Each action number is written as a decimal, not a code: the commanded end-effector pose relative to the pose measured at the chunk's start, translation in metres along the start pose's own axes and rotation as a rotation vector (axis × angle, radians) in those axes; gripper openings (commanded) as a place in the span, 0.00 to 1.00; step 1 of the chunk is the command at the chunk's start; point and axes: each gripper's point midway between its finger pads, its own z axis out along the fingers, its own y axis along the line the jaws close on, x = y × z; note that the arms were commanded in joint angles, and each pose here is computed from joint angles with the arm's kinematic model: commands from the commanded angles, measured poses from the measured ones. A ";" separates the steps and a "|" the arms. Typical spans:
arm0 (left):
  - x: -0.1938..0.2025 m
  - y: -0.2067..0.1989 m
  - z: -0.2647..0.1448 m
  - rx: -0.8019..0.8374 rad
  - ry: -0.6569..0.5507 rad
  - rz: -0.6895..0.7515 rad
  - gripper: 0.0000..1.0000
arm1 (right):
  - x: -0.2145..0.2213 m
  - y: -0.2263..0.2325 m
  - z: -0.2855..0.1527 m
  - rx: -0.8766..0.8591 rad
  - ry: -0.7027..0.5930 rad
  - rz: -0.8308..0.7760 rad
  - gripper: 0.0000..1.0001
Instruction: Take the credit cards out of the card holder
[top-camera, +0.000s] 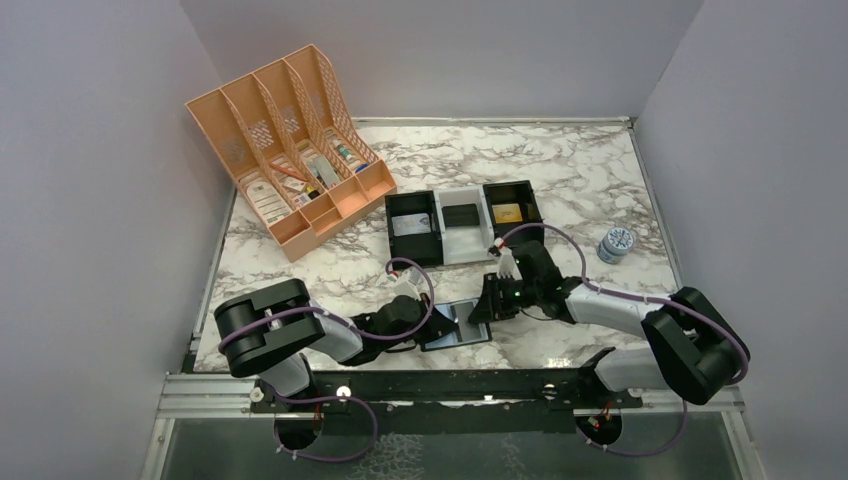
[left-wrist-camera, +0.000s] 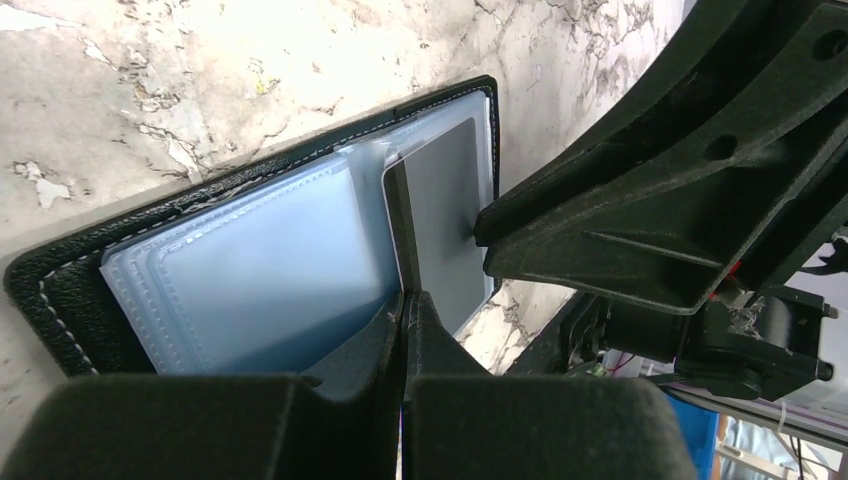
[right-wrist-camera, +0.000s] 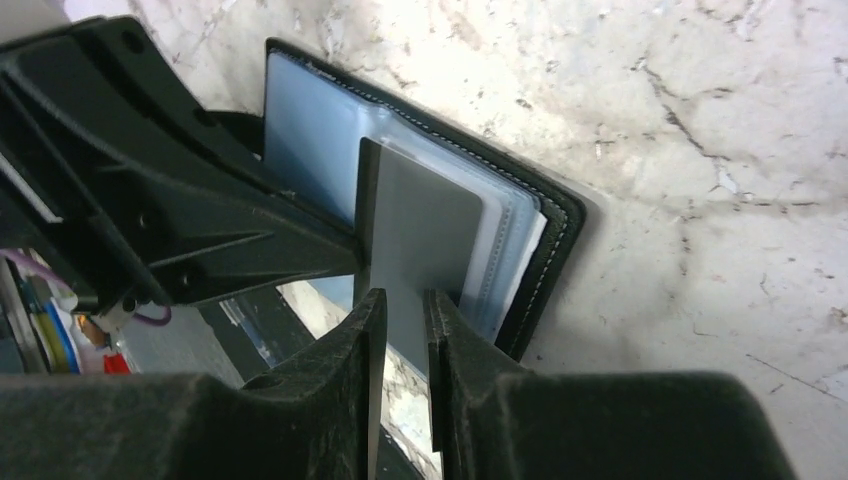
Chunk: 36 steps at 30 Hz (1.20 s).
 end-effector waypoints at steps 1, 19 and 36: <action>0.003 0.007 -0.002 -0.018 0.018 0.021 0.00 | -0.005 -0.019 0.004 0.110 -0.017 0.003 0.22; -0.003 0.019 -0.013 -0.040 -0.025 -0.010 0.00 | 0.015 -0.031 0.008 0.127 0.028 0.052 0.22; -0.005 0.020 -0.014 -0.052 -0.035 -0.021 0.09 | -0.008 0.004 -0.002 0.004 -0.013 -0.044 0.22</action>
